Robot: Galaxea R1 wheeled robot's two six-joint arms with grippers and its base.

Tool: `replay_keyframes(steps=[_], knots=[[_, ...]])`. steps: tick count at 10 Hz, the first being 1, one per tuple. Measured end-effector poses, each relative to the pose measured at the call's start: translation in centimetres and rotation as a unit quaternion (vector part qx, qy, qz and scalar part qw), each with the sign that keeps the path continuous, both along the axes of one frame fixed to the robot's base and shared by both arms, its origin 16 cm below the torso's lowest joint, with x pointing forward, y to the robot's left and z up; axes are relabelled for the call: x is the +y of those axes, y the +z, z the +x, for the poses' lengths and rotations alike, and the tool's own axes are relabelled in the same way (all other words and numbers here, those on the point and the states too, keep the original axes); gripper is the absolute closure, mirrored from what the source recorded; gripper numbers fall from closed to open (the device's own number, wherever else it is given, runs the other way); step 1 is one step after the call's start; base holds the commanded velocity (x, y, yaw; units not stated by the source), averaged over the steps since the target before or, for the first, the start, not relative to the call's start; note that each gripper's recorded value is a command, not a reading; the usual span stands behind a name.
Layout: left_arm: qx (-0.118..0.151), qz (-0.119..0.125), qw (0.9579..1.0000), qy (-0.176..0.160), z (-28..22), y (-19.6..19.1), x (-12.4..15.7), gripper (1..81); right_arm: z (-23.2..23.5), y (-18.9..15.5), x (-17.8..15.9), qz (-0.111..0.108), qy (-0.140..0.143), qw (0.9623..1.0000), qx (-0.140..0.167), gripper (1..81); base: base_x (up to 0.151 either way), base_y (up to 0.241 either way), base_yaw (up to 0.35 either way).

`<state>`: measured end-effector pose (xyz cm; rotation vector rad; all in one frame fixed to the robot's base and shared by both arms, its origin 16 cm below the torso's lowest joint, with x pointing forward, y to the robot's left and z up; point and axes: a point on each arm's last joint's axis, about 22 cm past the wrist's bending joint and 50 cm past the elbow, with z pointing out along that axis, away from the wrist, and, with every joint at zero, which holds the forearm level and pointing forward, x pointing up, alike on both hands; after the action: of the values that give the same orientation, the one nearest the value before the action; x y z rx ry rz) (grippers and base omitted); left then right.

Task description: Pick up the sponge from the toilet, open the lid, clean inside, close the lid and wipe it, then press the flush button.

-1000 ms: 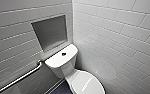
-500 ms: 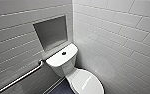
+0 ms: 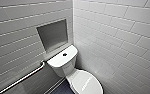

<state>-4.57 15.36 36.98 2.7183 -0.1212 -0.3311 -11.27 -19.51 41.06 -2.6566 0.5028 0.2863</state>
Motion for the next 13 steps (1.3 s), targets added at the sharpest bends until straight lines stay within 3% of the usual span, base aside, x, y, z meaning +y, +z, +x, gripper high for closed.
replay_keyframes(steps=[6, 13], knots=[[-0.054, 0.005, 0.9985, -0.002, 0.9, 2.2, 0.0, 1.0, 0.6, 1.2, 0.4, -0.002, 0.005, 0.9985, -0.054, 81.1, 0.000, 0.000, 0.000], [-0.020, 0.005, 0.9998, -0.002, -5.8, 4.3, -0.1, 1.0, -6.1, 3.6, 0.5, -0.007, 0.009, 0.9998, -0.018, 81.1, 0.000, 0.000, 0.000]])
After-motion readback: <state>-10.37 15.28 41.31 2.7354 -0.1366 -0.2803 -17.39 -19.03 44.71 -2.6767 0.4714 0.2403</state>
